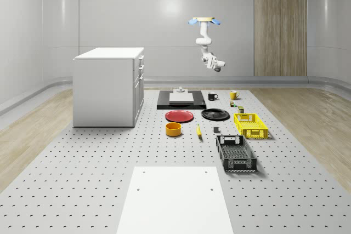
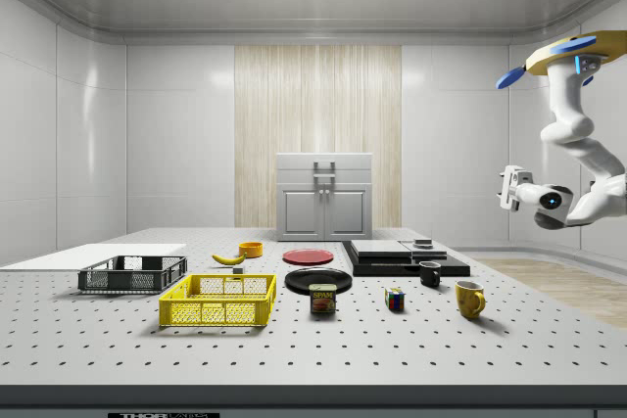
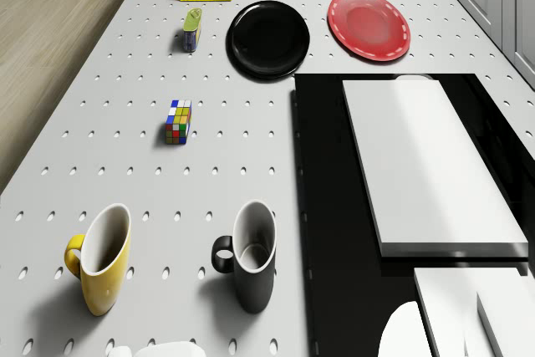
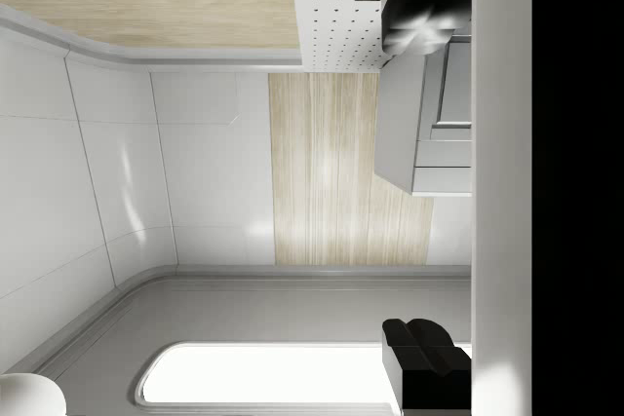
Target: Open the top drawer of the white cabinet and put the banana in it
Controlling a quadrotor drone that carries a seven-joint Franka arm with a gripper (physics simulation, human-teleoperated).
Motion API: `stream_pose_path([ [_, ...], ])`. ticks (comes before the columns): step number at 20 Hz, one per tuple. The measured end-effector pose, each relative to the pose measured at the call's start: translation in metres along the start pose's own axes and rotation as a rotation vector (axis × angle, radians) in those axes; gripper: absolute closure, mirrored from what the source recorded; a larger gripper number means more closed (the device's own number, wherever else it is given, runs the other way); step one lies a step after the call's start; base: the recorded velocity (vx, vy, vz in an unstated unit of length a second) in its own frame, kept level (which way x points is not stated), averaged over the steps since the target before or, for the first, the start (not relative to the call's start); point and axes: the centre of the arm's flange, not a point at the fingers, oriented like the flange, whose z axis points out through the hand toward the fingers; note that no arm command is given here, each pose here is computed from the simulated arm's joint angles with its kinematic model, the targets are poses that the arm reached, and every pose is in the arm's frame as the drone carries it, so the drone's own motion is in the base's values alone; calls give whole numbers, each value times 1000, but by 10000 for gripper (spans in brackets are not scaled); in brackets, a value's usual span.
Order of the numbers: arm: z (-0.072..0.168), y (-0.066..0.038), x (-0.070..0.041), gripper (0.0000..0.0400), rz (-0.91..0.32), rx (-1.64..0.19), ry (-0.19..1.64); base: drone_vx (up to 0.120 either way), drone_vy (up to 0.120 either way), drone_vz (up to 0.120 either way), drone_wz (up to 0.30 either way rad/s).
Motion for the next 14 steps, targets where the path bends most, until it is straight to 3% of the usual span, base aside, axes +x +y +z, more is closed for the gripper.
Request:
stream_pose_path([
  [14, 1, 10, 10, 0, 0, 108, -109, 114, -114, 6, 0],
])
